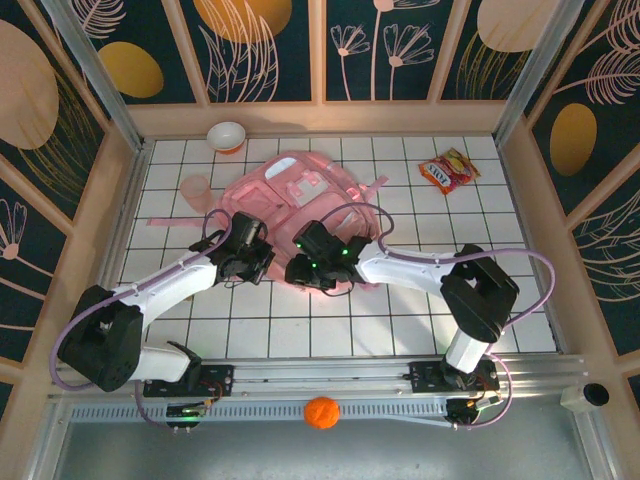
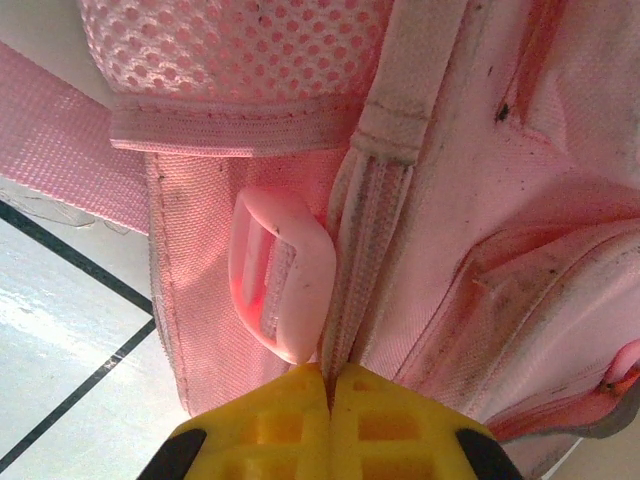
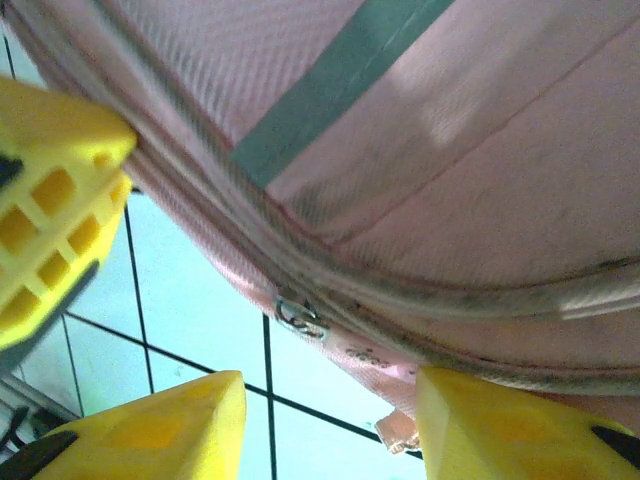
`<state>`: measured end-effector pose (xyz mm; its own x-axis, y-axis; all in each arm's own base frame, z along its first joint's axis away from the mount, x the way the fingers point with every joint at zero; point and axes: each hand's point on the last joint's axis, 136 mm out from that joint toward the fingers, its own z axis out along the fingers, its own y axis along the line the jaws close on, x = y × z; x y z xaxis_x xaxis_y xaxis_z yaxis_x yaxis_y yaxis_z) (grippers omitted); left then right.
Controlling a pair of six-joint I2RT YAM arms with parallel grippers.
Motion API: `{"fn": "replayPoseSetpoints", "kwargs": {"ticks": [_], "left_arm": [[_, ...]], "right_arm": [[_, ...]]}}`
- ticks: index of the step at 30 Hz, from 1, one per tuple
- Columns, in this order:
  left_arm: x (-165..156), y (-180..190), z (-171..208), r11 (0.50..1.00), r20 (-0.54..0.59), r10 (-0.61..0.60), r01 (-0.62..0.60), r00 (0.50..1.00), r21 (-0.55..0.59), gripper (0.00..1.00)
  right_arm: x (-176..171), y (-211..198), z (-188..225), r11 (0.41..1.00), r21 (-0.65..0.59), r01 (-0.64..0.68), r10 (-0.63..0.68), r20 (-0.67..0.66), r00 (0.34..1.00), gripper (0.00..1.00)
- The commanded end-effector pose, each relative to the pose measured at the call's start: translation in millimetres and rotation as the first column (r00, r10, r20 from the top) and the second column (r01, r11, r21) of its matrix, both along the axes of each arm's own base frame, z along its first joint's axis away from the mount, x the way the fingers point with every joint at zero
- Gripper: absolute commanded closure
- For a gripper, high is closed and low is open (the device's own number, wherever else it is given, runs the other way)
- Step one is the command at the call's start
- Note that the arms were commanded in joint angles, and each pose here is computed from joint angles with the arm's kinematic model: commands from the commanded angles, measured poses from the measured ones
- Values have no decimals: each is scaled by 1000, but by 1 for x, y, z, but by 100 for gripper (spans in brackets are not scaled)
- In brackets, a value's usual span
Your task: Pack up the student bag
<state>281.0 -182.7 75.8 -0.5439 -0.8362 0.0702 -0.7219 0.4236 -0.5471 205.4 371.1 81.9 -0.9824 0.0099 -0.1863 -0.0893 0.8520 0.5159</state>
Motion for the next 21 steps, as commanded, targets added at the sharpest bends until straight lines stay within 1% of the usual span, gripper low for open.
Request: {"fn": "replayPoseSetpoints", "kwargs": {"ticks": [1, 3, 5, 9, 14, 17, 21], "left_arm": [[-2, -1, 0, 1000, -1, -14, 14, 1000, -9, 100], [-1, -3, 1, 1000, 1, -20, 20, 1000, -11, 100], [0, -3, 1, 1000, 2, -23, 23, 1000, -11, 100], [1, -4, 3, 1000, 12, -25, 25, 1000, -14, 100], [1, -4, 3, 1000, 11, -28, 28, 1000, -11, 100], [1, -4, 3, 1000, 13, -27, 27, 1000, -11, 100], [2, -4, 4, 1000, 16, -27, 27, 1000, -11, 100]], "right_arm": [[-18, -2, -17, 989, -66, -132, 131, -14, 991, 52], [-15, 1, -19, 986, -74, -148, 149, 4, 989, 55], [-8, 0, -20, 985, -98, -141, 145, 29, 989, 55], [10, -10, -19, 980, -183, -77, 96, 100, 990, 50], [29, -21, -8, 974, -227, 26, 17, 185, 983, 46], [33, -28, -8, 967, -244, 75, -26, 196, 980, 44], [33, -29, -8, 965, -244, 97, -48, 198, 979, 43]]}}
